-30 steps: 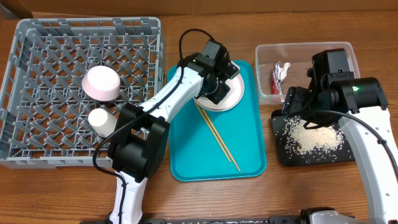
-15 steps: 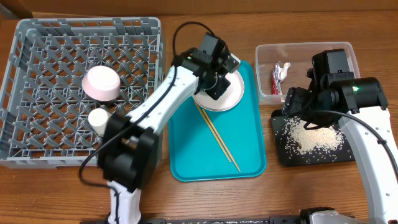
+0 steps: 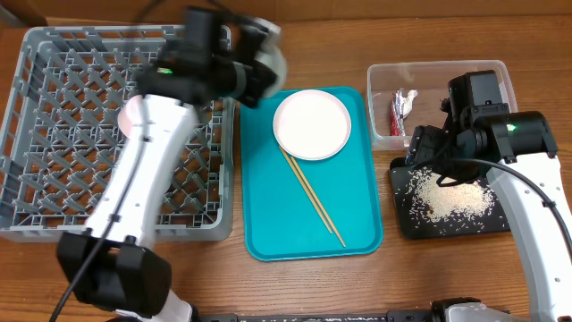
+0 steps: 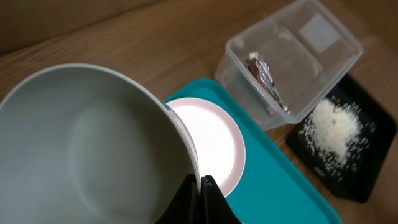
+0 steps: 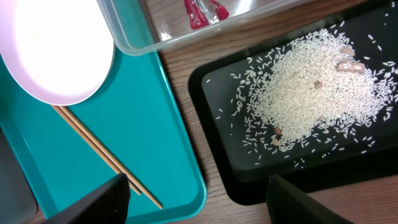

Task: Sort waste into correct bins and load items into the dishwasher
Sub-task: 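Carry the white bowl into the dish rack and release it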

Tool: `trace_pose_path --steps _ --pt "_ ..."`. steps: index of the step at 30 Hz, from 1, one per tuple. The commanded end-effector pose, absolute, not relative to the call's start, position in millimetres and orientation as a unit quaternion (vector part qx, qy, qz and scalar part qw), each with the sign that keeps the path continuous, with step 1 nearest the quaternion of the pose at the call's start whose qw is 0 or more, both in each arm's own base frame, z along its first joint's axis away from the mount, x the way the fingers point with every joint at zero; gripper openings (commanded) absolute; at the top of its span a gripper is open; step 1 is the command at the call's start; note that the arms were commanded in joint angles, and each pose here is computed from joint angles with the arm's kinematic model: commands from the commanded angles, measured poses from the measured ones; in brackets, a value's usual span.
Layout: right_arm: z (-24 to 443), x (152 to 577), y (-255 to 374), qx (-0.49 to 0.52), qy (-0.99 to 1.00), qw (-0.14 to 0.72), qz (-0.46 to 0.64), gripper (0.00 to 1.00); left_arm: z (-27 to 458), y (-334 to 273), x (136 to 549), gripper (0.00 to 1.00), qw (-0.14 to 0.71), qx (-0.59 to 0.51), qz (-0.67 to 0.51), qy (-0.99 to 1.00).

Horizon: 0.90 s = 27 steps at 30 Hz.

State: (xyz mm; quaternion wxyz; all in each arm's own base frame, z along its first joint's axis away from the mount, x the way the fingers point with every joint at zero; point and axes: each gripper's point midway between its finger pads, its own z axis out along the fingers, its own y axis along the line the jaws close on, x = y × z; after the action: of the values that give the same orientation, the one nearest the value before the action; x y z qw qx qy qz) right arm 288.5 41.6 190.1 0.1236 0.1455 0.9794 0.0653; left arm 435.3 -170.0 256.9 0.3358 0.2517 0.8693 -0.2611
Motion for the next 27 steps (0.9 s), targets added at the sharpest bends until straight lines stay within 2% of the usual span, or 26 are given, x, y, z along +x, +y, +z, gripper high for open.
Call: trace_pose_path --steps 1,9,15,27 --pt "195.0 289.9 39.1 0.146 0.978 0.134 0.062 0.72 294.9 -140.1 429.9 0.04 0.355 0.238 -0.386 0.818" --pt "195.0 290.0 39.2 0.146 0.978 0.134 0.063 0.72 296.1 -58.3 447.7 0.04 0.392 0.199 -0.487 0.755" --pt "195.0 289.9 39.2 0.146 0.978 0.134 0.063 0.72 282.9 -31.9 457.0 0.04 0.392 0.190 -0.586 0.683" --pt "194.2 287.4 39.0 0.147 0.979 0.129 0.061 0.72 201.9 4.8 484.2 0.04 0.348 0.101 -0.619 0.697"
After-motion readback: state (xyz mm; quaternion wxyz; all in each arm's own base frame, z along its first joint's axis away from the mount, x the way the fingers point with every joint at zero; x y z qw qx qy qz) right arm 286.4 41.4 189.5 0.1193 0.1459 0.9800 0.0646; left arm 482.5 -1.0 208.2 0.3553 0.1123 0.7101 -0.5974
